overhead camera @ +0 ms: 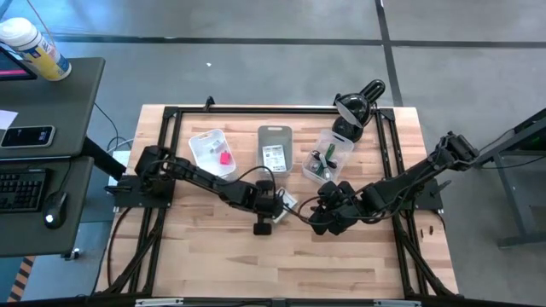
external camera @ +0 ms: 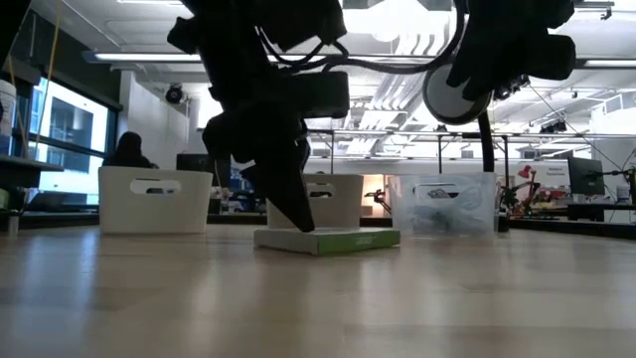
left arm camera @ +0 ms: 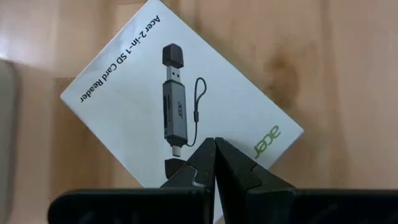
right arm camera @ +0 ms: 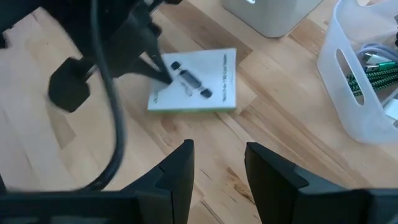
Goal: Pick and place items into bin
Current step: Put the white card reader box into the gray bin
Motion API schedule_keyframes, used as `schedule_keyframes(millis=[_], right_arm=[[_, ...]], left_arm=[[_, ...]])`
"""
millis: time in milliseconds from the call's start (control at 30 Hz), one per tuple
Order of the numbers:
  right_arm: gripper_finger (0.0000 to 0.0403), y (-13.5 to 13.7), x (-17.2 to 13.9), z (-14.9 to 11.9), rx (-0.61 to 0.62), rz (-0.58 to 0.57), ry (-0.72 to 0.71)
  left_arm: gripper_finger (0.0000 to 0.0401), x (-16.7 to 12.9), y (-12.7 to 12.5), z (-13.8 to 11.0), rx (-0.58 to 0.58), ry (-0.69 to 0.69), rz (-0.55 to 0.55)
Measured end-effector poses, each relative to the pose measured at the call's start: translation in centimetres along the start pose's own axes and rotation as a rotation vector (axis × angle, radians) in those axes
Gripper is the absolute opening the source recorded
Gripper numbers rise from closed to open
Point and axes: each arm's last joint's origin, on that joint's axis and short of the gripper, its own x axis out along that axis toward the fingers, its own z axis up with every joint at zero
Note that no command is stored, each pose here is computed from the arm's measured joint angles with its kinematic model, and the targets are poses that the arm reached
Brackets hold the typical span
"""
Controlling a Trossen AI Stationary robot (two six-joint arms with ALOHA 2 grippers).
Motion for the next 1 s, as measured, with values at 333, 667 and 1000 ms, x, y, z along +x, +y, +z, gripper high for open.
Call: schedule_keyframes(millis=[333, 667, 1000], right_arm=[[0.0133, 0.0, -0.1, -0.2, -0.009, 0.0, 0.019], [0.0133, 0.2, -0.6, -1.1, -0.036, 0.008, 0.034], [0.0133, 0.5, -1.1, -2.0, -0.032, 0.011, 0.007]], left_arm=[[0.0, -1.4, -3.6, 1.4, -0.035, -0.055, -0.075], [0.0, -3.6, -3.3, 2.5, 0.044, 0.027, 0.087], [0.0, -1.2, -1.6, -1.3, 0.073, 0.198, 0.071]])
